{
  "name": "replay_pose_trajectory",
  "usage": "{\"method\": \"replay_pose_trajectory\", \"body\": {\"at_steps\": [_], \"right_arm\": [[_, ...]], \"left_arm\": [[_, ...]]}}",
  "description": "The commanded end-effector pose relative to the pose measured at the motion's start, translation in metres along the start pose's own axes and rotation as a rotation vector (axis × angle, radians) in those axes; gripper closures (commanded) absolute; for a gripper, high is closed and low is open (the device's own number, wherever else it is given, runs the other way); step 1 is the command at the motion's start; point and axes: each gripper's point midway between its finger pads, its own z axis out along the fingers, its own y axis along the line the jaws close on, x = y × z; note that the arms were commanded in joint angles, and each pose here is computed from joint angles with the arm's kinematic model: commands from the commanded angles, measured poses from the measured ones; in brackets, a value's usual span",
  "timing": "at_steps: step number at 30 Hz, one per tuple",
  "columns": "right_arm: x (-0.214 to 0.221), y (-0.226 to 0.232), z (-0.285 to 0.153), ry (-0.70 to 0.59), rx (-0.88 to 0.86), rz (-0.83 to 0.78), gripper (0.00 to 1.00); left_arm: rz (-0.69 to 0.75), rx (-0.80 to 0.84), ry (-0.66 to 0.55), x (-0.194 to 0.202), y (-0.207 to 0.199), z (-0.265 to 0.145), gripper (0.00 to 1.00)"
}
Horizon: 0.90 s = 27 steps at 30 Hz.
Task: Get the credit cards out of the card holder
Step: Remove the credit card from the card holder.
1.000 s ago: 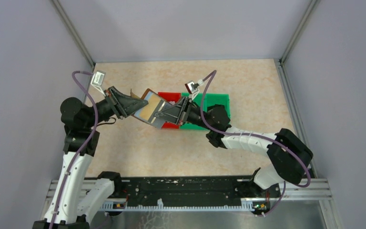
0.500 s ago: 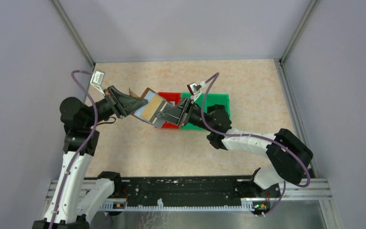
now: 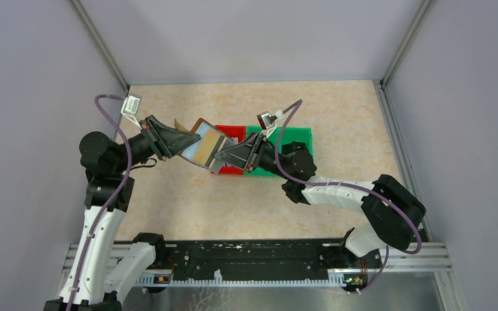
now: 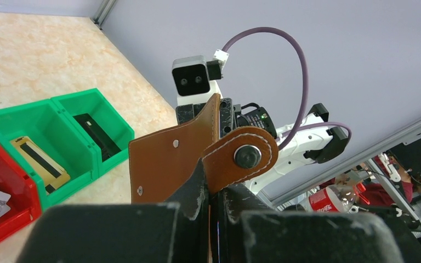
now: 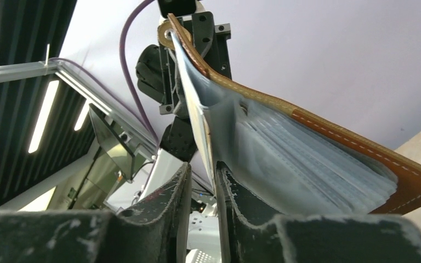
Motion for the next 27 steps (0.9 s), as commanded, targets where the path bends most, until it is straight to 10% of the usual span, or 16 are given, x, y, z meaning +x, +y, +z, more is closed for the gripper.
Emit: {"method": "replay_pose_trajectory", "body": {"at_steps": [1, 27], "right_arm": [[-0.008, 0.032, 0.002, -0.04, -0.136, -0.009, 0.76], [-0.014, 0.042, 0.002, -0.095, -0.239, 0.007, 1.0]], "left_arm": [[0.071, 0.046, -0.043, -0.016, -0.024, -0.002, 1.0], [0.091, 0.048, -0.039, -0.016, -0.027, -0.004, 1.0]]}}
